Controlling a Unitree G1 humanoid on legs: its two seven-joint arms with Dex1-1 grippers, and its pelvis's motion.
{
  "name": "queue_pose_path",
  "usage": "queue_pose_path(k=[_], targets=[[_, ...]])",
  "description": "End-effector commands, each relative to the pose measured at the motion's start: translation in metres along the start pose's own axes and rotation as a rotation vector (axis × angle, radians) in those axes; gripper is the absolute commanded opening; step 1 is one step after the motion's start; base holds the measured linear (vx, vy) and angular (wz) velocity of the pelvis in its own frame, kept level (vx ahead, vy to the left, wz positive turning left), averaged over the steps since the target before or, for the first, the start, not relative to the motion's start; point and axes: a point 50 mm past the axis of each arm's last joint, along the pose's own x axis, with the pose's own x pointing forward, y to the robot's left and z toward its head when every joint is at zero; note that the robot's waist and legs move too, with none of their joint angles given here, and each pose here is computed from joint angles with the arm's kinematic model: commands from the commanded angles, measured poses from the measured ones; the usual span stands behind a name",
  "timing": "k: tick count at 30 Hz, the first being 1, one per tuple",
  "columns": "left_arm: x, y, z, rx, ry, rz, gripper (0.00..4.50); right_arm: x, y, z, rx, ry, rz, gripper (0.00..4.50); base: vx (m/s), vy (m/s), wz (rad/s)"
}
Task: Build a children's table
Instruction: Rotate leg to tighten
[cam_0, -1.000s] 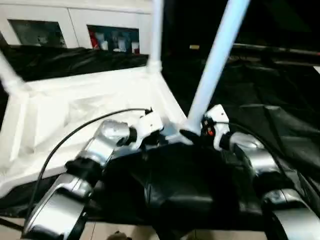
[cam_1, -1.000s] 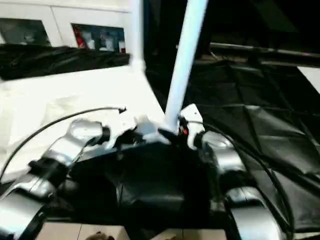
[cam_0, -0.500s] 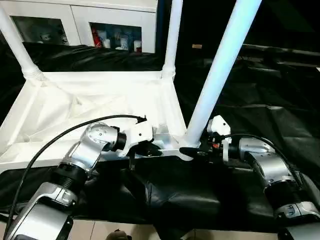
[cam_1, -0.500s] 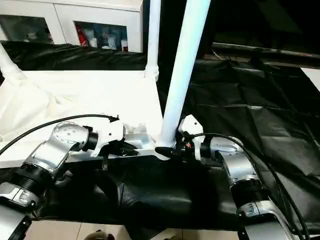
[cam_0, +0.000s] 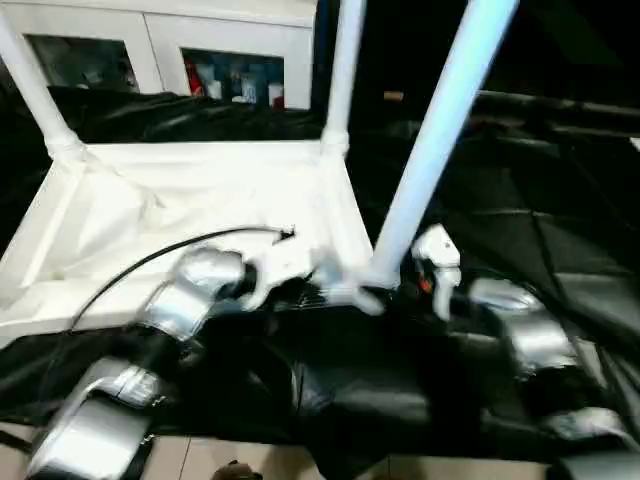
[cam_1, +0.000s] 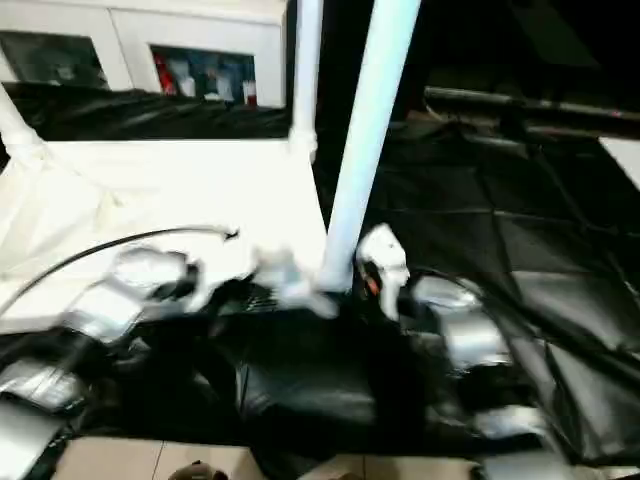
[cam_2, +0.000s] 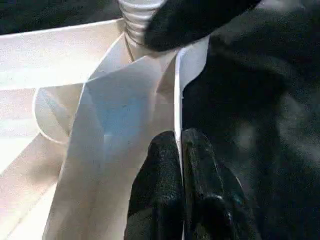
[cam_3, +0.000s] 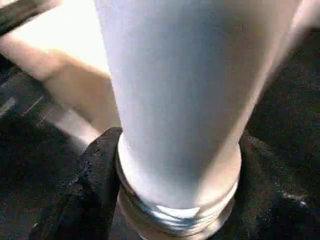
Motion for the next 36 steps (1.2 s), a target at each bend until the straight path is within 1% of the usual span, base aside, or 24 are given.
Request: queue_pose_path(k=[1,2,4,5,6,7,8,9,10,11,12,13,14,15,16,18,19,20,22,23,25,27,30,36], targets=[[0.011,-0.003,-0.008,-0.087,0.054,0.075,0.00,0.003,0.000,-0.030,0.173,0.091,-0.136,2.75,-0.053,0.014,-0.07],[0.017,-0.005,-0.003,-0.101,0.047,0.072,0.00,0.008,0.003,-0.030,0.200,0.083,-0.148,2.75,0.000,0.000,0.00],[0.021,-0.007,0.000,-0.111,0.040,0.067,0.00,0.012,0.007,-0.029,0.218,0.077,-0.158,2.75,0.000,0.000,0.00],[0.029,-0.010,0.007,-0.124,0.028,0.059,0.00,0.018,0.011,-0.028,0.229,0.074,-0.175,2.75,0.000,0.000,0.00],[0.029,-0.010,0.007,-0.124,0.028,0.059,0.00,0.018,0.011,-0.028,0.229,0.074,-0.175,2.75,0.000,0.000,0.00],[0.037,-0.015,0.014,-0.127,0.016,0.045,0.00,0.025,0.017,-0.026,0.218,0.081,-0.195,2.75,0.000,0.000,0.00],[0.048,-0.022,0.025,-0.121,-0.005,0.021,0.00,0.035,0.028,-0.021,0.156,0.098,-0.179,2.75,0.000,0.000,0.00],[0.048,-0.022,0.025,-0.121,-0.005,0.021,0.00,0.035,0.028,-0.021,0.156,0.098,-0.179,2.75,0.000,0.000,0.00],[0.050,-0.023,0.027,-0.119,-0.007,0.017,0.00,0.038,0.031,-0.018,0.138,0.095,-0.158,3.10,0.000,0.000,0.00],[0.050,-0.022,0.027,-0.117,-0.008,0.018,0.00,0.039,0.033,-0.016,0.139,0.077,-0.127,3.31,0.000,0.000,0.00],[0.049,-0.022,0.027,-0.117,-0.007,0.020,0.00,0.040,0.034,-0.013,0.144,0.058,-0.103,3.45,0.000,0.000,0.00],[0.049,-0.022,0.027,-0.117,-0.007,0.020,0.00,0.040,0.034,-0.013,0.144,0.058,-0.103,3.47,0.000,0.000,0.00],[0.044,-0.019,0.025,-0.108,-0.027,0.020,0.00,0.038,0.032,-0.007,0.100,0.020,-0.051,3.66,0.000,0.000,0.00],[0.040,-0.017,0.023,-0.103,-0.041,0.015,0.00,0.033,0.028,-0.003,0.048,0.006,-0.008,3.66,0.000,0.000,0.00],[0.039,-0.016,0.023,-0.101,-0.043,0.014,0.00,0.032,0.027,-0.002,0.041,0.005,0.000,3.79,0.000,0.000,0.00],[0.034,-0.015,0.019,-0.072,-0.055,-0.010,0.00,0.026,0.022,0.000,0.006,0.008,0.061,3.79,0.000,0.000,0.00],[0.032,-0.015,0.017,-0.066,-0.052,-0.016,0.00,0.023,0.019,0.002,-0.027,0.005,0.084,3.79,0.000,0.000,0.00],[0.027,-0.015,0.015,-0.028,-0.064,-0.039,0.00,0.016,0.014,0.004,-0.074,0.000,0.137,3.79,0.000,0.000,0.00],[0.025,-0.016,0.014,-0.009,-0.072,-0.056,0.00,0.013,0.013,0.005,-0.088,-0.001,0.166,3.79,0.000,0.000,0.00],[0.020,-0.018,0.011,0.001,-0.077,-0.102,0.00,0.003,0.009,0.007,-0.131,0.003,0.246,3.79,0.000,0.000,0.00],[0.013,-0.021,0.007,0.006,-0.081,-0.154,0.00,-0.007,0.006,0.007,-0.173,0.029,0.341,3.79,0.000,0.000,0.00],[0.004,-0.024,0.001,0.053,-0.073,-0.220,0.00,-0.020,0.003,0.006,-0.227,0.073,0.434,3.79,0.000,0.000,0.00],[-0.008,-0.026,-0.004,0.076,-0.083,-0.276,0.00,-0.032,-0.001,0.008,-0.266,0.096,0.493,3.79,0.000,0.000,0.00],[-0.023,-0.028,-0.008,0.082,-0.093,-0.332,0.00,-0.041,-0.002,0.013,-0.275,0.083,0.544,3.79,0.000,0.000,0.00]])
